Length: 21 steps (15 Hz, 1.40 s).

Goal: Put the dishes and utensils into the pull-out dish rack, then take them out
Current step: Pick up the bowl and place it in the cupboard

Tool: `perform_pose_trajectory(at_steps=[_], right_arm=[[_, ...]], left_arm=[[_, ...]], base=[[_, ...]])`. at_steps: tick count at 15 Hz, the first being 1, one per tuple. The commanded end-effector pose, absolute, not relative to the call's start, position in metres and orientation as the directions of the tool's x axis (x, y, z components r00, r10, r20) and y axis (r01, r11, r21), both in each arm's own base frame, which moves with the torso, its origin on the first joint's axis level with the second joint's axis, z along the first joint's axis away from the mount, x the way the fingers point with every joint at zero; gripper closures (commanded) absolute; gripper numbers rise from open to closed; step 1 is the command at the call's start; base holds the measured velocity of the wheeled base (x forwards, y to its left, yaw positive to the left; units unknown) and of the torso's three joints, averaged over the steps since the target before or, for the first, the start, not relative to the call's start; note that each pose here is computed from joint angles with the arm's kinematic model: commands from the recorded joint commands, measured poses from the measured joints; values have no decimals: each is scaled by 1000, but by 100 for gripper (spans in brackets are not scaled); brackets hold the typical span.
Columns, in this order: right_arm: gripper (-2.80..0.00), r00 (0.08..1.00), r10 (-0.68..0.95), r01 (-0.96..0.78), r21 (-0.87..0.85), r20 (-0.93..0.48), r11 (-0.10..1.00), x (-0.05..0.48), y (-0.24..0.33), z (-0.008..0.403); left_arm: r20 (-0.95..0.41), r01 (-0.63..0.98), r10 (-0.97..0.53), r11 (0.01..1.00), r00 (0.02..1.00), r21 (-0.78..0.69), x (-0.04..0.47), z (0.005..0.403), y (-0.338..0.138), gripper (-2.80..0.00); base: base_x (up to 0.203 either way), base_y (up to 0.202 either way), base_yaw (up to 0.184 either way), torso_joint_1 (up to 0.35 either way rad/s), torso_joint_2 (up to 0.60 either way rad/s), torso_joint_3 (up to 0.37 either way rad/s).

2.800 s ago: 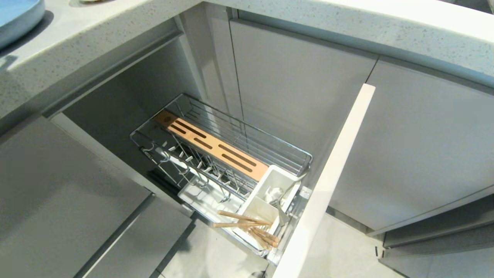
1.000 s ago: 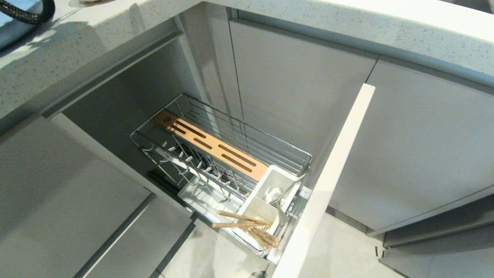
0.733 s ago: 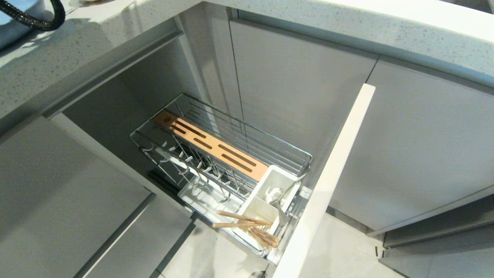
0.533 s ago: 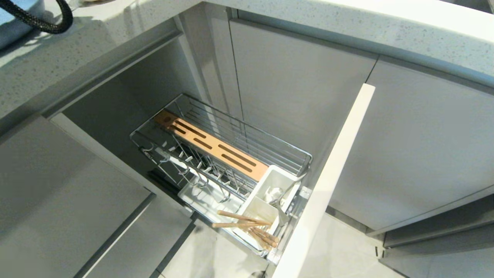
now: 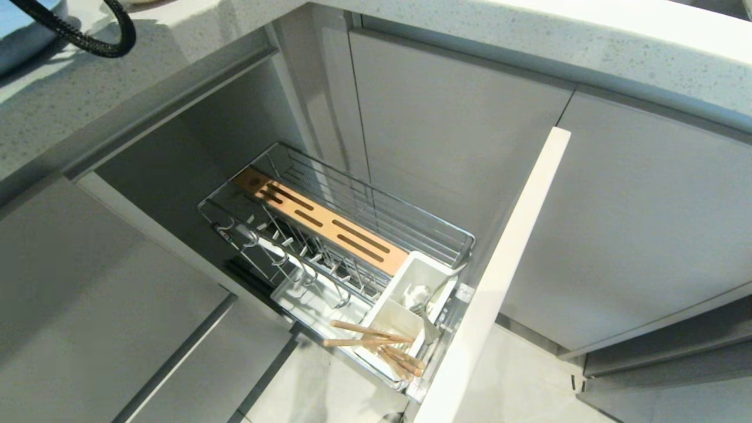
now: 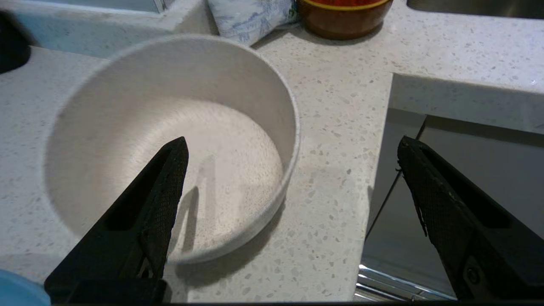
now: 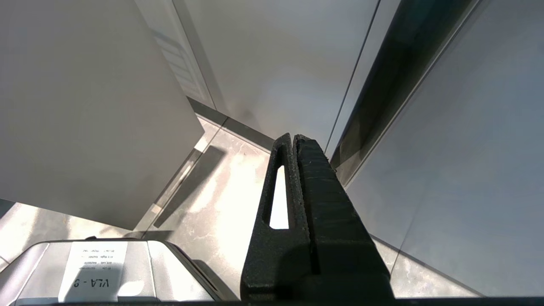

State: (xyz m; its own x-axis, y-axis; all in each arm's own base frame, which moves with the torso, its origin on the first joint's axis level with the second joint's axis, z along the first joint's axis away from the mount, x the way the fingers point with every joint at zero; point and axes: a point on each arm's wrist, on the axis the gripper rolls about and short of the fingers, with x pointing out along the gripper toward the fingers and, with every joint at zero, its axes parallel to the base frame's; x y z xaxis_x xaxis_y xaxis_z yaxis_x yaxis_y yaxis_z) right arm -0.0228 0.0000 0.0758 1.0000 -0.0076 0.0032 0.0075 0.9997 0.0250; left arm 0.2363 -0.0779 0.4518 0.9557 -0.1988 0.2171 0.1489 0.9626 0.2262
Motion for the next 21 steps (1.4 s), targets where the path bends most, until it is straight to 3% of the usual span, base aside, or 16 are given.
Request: perform_pose_trajectory(at_steps=[1, 10, 11, 12, 21], right_arm=[[0, 1000, -8, 8, 26, 6, 1000, -23, 0, 75], [0, 1000, -8, 8, 25, 6, 1000, -23, 0, 75], [0, 1000, -8, 8, 25, 6, 1000, -23, 0, 75], [0, 1000, -8, 8, 25, 6, 1000, -23, 0, 75], [0, 1000, -8, 8, 26, 6, 1000, -23, 0, 75]], left_arm=[[203, 153, -200, 962, 959, 227, 241, 449, -80, -280], [188, 148, -192, 963, 963, 227, 248, 445, -79, -280], [189, 148, -192, 963, 963, 226, 248, 445, -79, -228], [189, 147, -191, 963, 963, 225, 248, 445, -79, 0], [195, 148, -192, 964, 962, 219, 245, 447, -79, 0]], base=[[0, 0, 0, 0, 0, 0], [0, 0, 0, 0, 0, 0], [0, 0, 0, 0, 0, 0], [0, 0, 0, 0, 0, 0], [0, 0, 0, 0, 0, 0]])
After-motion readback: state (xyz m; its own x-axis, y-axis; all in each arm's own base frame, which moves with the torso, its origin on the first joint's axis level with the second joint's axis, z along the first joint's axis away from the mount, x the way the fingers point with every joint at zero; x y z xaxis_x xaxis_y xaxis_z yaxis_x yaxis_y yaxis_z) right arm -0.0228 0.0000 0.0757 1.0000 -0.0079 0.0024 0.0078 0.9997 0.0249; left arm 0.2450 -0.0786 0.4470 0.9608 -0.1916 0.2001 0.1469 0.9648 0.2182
